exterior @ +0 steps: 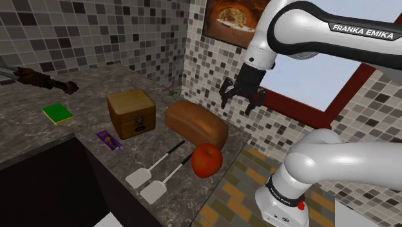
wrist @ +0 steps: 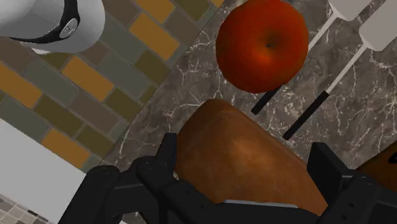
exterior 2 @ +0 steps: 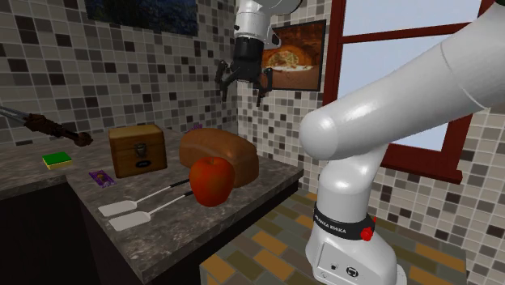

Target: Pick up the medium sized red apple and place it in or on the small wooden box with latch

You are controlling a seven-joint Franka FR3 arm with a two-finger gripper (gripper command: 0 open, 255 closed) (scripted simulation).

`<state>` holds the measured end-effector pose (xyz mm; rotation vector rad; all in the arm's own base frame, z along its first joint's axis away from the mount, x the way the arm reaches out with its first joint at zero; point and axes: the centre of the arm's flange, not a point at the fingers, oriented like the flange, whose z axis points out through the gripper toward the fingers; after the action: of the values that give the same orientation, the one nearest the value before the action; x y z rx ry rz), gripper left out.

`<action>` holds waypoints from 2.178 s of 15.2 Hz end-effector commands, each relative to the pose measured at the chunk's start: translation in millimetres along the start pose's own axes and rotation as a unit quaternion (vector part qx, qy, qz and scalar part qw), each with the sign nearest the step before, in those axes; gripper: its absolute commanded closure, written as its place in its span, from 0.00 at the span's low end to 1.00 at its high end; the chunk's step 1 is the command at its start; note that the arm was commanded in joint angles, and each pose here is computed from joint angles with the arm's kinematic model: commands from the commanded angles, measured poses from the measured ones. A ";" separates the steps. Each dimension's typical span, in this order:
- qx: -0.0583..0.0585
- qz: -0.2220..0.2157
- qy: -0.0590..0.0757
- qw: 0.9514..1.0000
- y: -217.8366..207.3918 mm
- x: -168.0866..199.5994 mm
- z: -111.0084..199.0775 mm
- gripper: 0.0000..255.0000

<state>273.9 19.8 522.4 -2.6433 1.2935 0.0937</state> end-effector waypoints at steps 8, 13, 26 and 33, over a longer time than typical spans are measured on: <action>0.104 0.537 -0.071 0.834 3.3 -57.4 98.8 0.00; 0.104 0.537 -0.071 0.834 -3.3 -57.6 124.4 0.00; 0.104 0.537 -0.071 0.834 -6.7 -57.7 137.5 1.00; 0.104 0.537 -0.071 0.834 -6.7 -57.7 137.5 1.00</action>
<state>247.7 96.6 397.1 -1.4004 2.3629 0.2743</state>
